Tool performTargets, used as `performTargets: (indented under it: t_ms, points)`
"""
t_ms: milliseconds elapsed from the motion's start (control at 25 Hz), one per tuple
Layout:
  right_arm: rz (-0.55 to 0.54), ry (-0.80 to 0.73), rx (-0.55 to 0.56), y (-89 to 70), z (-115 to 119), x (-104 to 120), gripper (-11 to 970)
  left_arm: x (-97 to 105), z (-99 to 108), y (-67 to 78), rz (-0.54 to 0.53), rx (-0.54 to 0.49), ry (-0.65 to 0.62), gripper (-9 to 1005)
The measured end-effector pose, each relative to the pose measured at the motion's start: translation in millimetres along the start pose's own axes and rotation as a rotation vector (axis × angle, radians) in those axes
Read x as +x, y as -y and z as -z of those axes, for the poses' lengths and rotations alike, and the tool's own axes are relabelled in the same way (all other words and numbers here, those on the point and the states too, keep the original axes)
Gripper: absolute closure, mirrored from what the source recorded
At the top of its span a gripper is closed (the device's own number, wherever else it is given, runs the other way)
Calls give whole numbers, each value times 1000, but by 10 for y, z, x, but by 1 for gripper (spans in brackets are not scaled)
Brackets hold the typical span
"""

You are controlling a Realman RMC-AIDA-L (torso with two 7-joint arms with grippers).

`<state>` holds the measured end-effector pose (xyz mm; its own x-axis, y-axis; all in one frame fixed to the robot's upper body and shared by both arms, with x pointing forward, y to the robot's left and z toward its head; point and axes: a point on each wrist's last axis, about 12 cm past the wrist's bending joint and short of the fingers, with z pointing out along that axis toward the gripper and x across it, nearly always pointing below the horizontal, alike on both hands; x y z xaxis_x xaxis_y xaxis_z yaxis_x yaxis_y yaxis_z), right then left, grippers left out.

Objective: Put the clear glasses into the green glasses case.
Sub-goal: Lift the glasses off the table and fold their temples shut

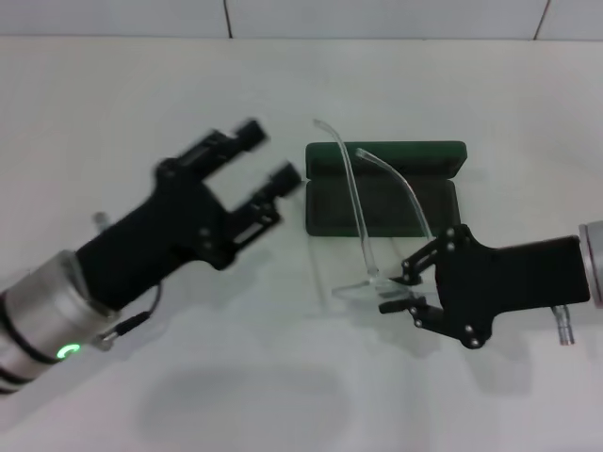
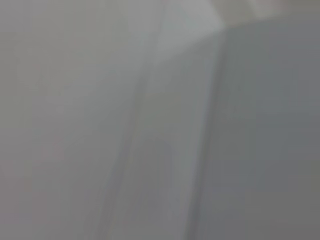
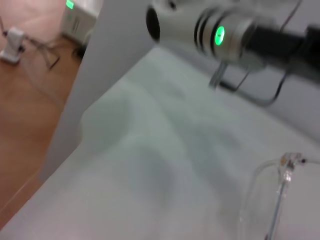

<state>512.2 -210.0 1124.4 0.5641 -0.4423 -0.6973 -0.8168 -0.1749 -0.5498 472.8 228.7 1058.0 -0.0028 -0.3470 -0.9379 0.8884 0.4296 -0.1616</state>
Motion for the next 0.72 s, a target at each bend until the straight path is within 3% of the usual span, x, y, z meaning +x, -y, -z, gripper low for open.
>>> performTargets:
  t_ms: [160, 440, 720]
  points:
    - [52, 58, 37, -58, -39, 31, 835, -13, -186, -13, 30, 134, -58, 377]
    - [61, 85, 41, -126, -58, 48, 835, -15, -319, 42, 11, 252, -94, 378]
    - [136, 144, 76, -180, -50, 19, 836, 22, -344, 76, 48, 292, -139, 378]
